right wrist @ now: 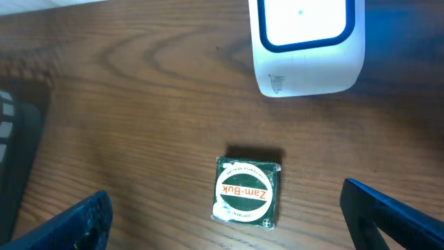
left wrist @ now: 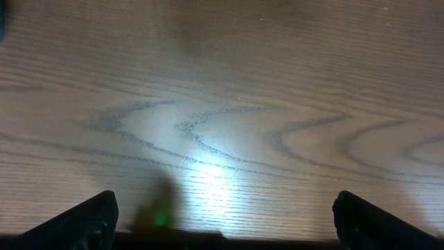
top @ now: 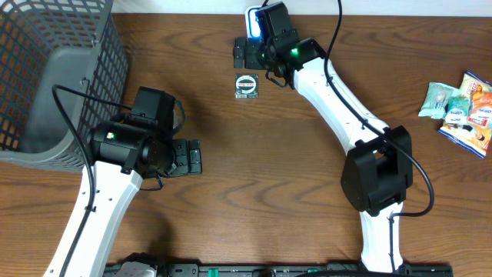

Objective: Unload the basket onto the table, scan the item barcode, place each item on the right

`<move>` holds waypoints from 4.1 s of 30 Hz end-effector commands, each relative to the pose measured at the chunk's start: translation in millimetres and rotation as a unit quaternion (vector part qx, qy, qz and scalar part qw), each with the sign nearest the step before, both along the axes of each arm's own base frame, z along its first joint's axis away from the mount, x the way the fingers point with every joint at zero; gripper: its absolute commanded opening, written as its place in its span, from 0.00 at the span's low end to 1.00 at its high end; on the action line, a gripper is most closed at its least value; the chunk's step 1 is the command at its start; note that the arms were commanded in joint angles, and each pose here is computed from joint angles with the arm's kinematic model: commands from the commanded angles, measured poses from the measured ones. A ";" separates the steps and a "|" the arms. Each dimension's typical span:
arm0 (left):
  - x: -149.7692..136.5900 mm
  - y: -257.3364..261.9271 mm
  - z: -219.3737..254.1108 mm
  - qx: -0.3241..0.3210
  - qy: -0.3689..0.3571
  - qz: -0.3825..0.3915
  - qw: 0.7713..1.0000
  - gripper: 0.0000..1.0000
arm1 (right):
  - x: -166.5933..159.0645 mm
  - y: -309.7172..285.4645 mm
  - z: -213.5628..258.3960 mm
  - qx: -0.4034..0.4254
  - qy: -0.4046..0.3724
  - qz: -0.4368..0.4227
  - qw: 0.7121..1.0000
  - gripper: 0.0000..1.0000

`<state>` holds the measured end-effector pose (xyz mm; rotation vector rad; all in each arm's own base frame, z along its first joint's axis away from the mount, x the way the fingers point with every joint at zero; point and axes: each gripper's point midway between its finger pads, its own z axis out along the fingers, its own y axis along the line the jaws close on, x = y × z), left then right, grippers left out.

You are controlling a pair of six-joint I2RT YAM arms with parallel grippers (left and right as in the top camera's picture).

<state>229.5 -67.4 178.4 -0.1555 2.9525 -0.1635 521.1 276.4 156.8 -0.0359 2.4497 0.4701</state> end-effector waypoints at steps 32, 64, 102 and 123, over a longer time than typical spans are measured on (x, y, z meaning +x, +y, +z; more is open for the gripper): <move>-0.5 -0.5 -0.2 -0.005 0.003 0.005 1.000 0.98 | -19.2 19.0 -156.9 -0.152 0.072 0.039 0.985 0.59; -0.4 -0.5 -0.1 -0.005 0.003 0.005 1.000 0.98 | -27.3 0.4 -101.3 -0.242 0.028 0.065 0.968 0.52; -0.5 -0.5 -0.2 -0.005 0.003 0.005 1.000 0.98 | -75.6 -26.7 -164.0 -0.194 0.167 0.154 0.954 0.68; -0.4 -0.5 -0.1 -0.005 0.003 0.005 1.000 0.98 | 11.8 -10.2 -45.1 -0.165 -0.045 0.107 0.980 0.52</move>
